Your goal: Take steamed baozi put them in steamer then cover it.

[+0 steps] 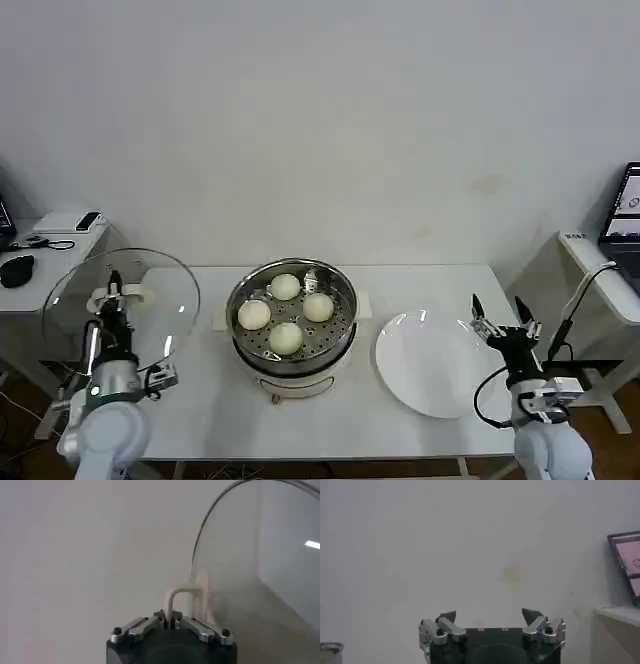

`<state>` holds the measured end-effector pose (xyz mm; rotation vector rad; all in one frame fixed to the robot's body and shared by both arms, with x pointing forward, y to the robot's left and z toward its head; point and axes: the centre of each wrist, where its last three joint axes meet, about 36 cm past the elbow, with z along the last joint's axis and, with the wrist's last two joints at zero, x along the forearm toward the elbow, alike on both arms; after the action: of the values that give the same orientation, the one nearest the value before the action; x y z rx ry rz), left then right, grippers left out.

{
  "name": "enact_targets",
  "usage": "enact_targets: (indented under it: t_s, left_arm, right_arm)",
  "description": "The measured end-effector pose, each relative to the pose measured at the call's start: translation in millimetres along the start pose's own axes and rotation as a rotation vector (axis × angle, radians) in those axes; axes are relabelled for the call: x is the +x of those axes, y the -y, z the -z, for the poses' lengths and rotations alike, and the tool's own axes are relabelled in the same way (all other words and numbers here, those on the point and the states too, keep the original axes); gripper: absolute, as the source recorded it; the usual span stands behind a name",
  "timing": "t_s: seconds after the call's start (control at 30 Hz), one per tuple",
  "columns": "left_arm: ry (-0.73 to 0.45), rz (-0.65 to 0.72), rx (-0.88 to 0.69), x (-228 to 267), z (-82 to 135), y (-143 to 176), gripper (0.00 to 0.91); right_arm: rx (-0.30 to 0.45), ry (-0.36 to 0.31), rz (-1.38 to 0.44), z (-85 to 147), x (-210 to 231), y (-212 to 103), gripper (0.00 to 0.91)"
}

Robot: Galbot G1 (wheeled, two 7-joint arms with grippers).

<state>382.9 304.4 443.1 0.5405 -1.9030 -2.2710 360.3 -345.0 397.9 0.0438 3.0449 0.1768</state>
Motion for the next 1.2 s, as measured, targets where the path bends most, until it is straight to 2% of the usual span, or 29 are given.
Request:
enact_targets:
  t_s: [0.5, 0.67, 0.87, 1.2]
  left_arm:
    - [0.133, -0.095, 0.121, 20.9, 114.5, -28.8, 0.0]
    - [0.178, -0.122, 0.164, 26.7, 144.7, -42.1, 0.0]
    - [0.22, -0.17, 0.202, 30.6, 170.9, -50.8, 0.0]
    - [0.248, -0.219, 0.229, 26.2, 199.2, -52.1, 0.0]
  right_arm:
    - [0.045, -0.052, -0.045, 3.3, 6.4, 1.7, 0.907]
    - [0.054, -0.066, -0.049, 1.6, 6.6, 0.3, 0.907]
    - [0.055, -0.08, -0.049, -2.7, 5.8, -2.4, 0.907]
    - [0.055, -0.092, -0.053, -6.8, 4.3, -2.9, 0.907]
